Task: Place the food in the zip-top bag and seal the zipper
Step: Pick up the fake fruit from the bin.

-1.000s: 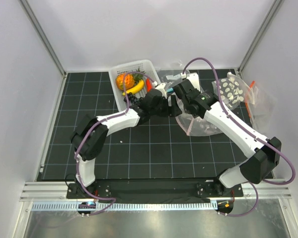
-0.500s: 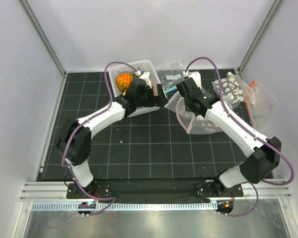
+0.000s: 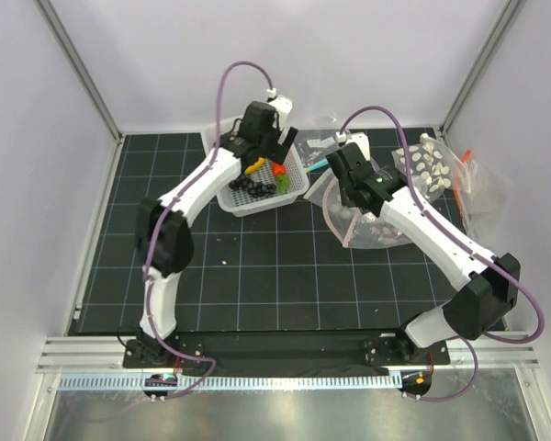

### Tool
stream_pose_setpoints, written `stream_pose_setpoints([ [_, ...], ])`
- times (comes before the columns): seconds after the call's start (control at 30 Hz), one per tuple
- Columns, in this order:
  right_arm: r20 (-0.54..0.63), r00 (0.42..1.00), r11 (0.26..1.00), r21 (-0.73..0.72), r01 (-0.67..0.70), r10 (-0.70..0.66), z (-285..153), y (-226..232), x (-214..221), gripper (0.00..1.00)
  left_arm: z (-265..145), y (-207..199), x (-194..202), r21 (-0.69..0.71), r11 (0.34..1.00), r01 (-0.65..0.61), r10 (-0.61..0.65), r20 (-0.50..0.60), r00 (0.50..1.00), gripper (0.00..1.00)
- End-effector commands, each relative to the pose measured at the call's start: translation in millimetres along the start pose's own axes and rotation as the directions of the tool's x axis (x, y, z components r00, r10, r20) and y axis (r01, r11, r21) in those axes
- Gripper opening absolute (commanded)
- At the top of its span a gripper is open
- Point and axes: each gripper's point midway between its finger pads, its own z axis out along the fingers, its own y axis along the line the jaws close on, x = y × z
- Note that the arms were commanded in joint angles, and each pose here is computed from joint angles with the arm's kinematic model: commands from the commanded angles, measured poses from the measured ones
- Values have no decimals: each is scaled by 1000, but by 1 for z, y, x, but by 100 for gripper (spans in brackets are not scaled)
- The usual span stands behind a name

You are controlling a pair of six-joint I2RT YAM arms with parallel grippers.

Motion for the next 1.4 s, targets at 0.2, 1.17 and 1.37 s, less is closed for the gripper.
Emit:
stream_pose_setpoints([
  [0.2, 49, 999, 999, -49, -7, 9, -10, 6, -27, 1, 85, 64, 24, -205, 921, -332, 292, -202, 935, 100],
  [1.17, 32, 999, 996, -92, 1, 2, -6, 16, -25, 1, 91, 99, 4, -336, 909, -245, 243, -48, 969, 100],
  [1.37, 33, 999, 996, -91, 8, -5, -11, 14, -27, 1, 71, 122, -8, -373, 893, -253, 244, -70, 967, 100],
])
